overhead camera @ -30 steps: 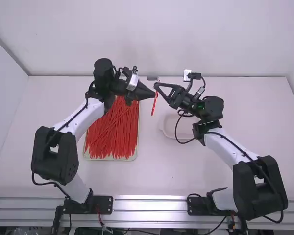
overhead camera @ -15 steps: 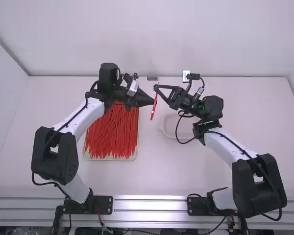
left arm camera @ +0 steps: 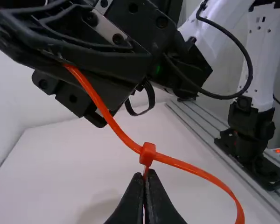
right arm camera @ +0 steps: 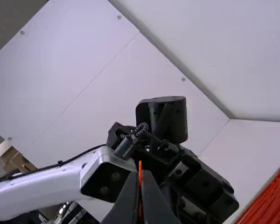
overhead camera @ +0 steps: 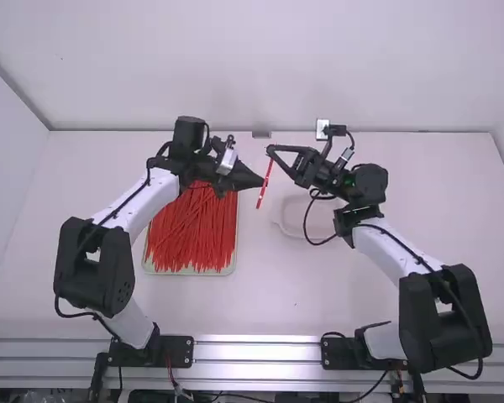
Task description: Fasten the cable tie
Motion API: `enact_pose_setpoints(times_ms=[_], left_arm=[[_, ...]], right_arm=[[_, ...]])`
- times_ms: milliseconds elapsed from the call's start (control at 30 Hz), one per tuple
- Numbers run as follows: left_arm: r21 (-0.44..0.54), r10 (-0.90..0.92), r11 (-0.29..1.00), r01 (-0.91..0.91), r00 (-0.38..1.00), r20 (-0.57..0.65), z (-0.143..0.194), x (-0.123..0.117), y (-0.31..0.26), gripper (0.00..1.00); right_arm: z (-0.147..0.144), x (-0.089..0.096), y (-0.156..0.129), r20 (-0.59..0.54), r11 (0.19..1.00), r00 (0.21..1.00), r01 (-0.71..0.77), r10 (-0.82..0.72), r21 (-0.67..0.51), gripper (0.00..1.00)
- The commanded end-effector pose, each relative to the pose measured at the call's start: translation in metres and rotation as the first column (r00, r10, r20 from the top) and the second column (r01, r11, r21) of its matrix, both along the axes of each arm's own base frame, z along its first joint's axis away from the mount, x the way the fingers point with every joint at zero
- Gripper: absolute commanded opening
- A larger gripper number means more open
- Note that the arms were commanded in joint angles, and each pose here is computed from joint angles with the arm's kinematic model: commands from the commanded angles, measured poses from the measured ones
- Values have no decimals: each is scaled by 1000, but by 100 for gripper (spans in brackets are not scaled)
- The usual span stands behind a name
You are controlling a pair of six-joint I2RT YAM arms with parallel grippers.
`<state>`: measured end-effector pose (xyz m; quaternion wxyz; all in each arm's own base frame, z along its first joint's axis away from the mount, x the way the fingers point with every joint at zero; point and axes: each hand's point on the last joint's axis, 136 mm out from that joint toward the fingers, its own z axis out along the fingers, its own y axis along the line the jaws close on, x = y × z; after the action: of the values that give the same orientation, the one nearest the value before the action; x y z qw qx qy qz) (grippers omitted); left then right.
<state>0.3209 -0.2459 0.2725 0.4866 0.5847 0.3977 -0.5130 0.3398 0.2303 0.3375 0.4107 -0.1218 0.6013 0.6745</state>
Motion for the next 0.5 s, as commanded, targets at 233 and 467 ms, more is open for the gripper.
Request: enact_pose_setpoints(times_ms=[233,467], left_arm=[[7,-7,1000,8,999,-31,-42,-15,0,2],[8,-8,1000,8,999,-36,-63,-25,3,2]], right_arm=[[56,4,-30,121,992,989,66,-79,104,0],[61,7,-42,115,989,988,85,-99,124,0]])
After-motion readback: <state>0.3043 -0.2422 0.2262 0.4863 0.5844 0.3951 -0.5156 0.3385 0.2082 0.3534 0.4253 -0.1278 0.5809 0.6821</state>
